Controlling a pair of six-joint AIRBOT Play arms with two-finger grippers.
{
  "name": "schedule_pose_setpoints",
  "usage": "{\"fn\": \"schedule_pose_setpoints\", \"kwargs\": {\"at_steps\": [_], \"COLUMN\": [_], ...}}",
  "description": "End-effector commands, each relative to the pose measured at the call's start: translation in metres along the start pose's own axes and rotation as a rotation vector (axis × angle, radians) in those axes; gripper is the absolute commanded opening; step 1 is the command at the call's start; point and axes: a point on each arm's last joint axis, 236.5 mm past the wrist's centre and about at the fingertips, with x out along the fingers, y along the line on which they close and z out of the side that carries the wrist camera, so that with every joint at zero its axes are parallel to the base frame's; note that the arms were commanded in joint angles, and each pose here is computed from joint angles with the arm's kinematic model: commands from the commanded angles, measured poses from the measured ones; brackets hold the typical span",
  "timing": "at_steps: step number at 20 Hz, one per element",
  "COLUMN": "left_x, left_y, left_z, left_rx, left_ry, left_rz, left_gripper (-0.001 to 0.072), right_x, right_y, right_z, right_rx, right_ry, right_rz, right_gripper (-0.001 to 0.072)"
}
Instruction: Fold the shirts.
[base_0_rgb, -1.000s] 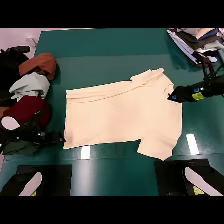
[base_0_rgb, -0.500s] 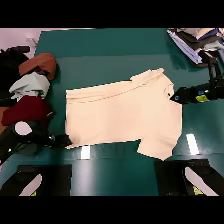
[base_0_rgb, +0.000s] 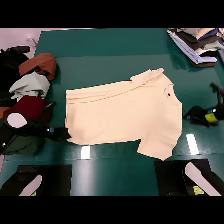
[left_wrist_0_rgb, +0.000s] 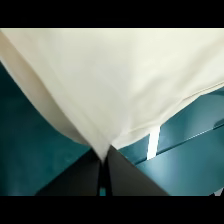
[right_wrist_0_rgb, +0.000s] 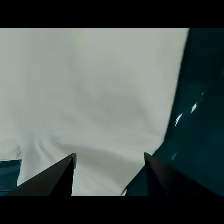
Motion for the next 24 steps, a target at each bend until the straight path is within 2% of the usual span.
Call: {"fn": "schedule_pose_setpoints", "kwargs": {"at_steps": [1,5,6,8,9,11,12,13,16,18,21,24], "left_x": [-0.013,-0.013,-0.013,-0.013,-0.013,-0.013,-0.014,-0.017,-0.053,-0.11,-0.261,-0.435], "left_y": [-0.01,-0.01,-0.011,-0.011,-0.011,-0.011,-0.012,-0.014,-0.036,-0.072,-0.155,-0.229], "left_z": [0.016,0.02,0.02,0.02,0.02,0.02,0.021,0.025,0.059,0.098,0.139,0.114], "left_rx": [0.037,0.035,0.035,0.035,0.034,0.033,0.034,0.038,0.103,0.198,0.414,0.61], "left_ry": [-0.045,-0.061,-0.061,-0.061,-0.062,-0.062,-0.065,-0.076,-0.185,-0.341,-0.71,-1.17], "left_rz": [-0.009,-0.009,-0.01,-0.01,-0.012,-0.013,-0.014,-0.016,-0.023,-0.037,-0.036,0.011], "left_gripper": [0.0025,0.0026,0.0026,0.0026,0.0025,0.0025,0.0026,0.0026,0.0025,0.0025,0.0025,0.0025], "right_x": [0.038,0.066,0.073,0.083,0.088,0.091,0.088,0.08,0.028,-0.037,-0.191,-0.356], "right_y": [-0.035,-0.035,-0.032,-0.027,-0.023,-0.016,-0.011,-0.005,0.028,0.078,0.166,0.223], "right_z": [-0.028,-0.028,-0.029,-0.033,-0.035,-0.032,-0.026,-0.016,0.023,0.056,0.079,0.042], "right_rx": [0.175,0.155,0.139,0.109,0.089,0.042,0.011,-0.026,-0.149,-0.243,-0.423,-0.594], "right_ry": [0.115,0.164,0.189,0.233,0.25,0.237,0.203,0.155,-0.047,-0.274,-0.729,-1.192], "right_rz": [0.042,0.033,0.032,0.027,0.024,0.015,0.013,0.005,0.006,0.076,0.185,0.161], "right_gripper": [0.0505,0.0495,0.0438,0.0422,0.0373,0.012,0.0042,0.0016,0.0015,0.0015,0.0015,0.0015]}}
